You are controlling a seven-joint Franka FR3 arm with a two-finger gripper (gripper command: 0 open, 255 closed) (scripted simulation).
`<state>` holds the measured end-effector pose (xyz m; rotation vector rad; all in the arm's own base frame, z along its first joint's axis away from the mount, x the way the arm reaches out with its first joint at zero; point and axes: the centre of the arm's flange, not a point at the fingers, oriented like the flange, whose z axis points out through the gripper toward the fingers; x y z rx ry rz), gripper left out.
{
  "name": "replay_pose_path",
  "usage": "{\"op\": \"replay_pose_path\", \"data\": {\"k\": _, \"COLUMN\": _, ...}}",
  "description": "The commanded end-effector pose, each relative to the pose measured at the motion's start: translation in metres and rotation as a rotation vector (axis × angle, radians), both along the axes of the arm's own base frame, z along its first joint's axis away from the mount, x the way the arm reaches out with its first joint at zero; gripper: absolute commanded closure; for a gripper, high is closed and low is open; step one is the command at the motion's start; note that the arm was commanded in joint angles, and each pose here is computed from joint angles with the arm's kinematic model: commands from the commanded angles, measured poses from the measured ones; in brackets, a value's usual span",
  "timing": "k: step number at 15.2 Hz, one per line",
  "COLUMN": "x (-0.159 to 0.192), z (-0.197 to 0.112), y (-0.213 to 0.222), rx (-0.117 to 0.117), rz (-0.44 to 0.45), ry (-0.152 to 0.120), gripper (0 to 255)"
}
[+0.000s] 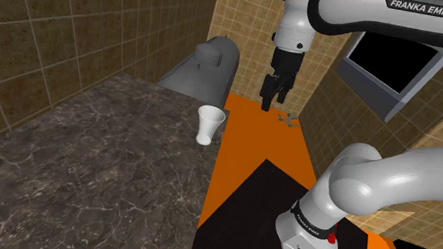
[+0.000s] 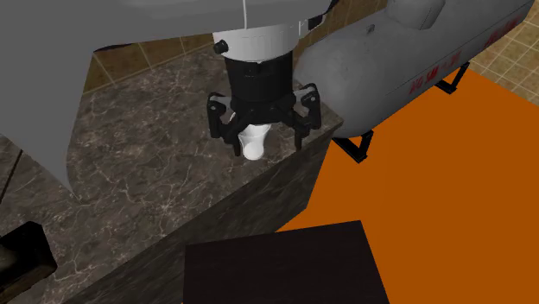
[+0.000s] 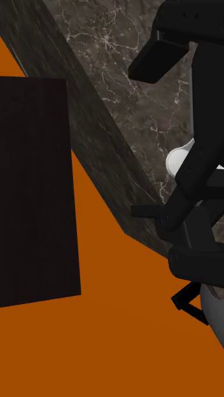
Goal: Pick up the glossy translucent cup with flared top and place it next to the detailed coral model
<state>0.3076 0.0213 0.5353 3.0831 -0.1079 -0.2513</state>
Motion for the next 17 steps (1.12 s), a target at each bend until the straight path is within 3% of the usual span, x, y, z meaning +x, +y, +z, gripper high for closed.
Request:
{"op": "replay_pose_path", "data": {"k": 1, "x": 0.0, "z": 0.0, "y": 0.0, "rx": 0.0, "rz": 0.0, "ry": 0.0, "gripper": 0}}
{"op": "replay_pose_path", "data": {"k": 17, "x": 0.149, "z": -0.12, "y": 0.093, "rx": -0.205, "rz": -0.038, "ry": -0.104, "gripper": 0}}
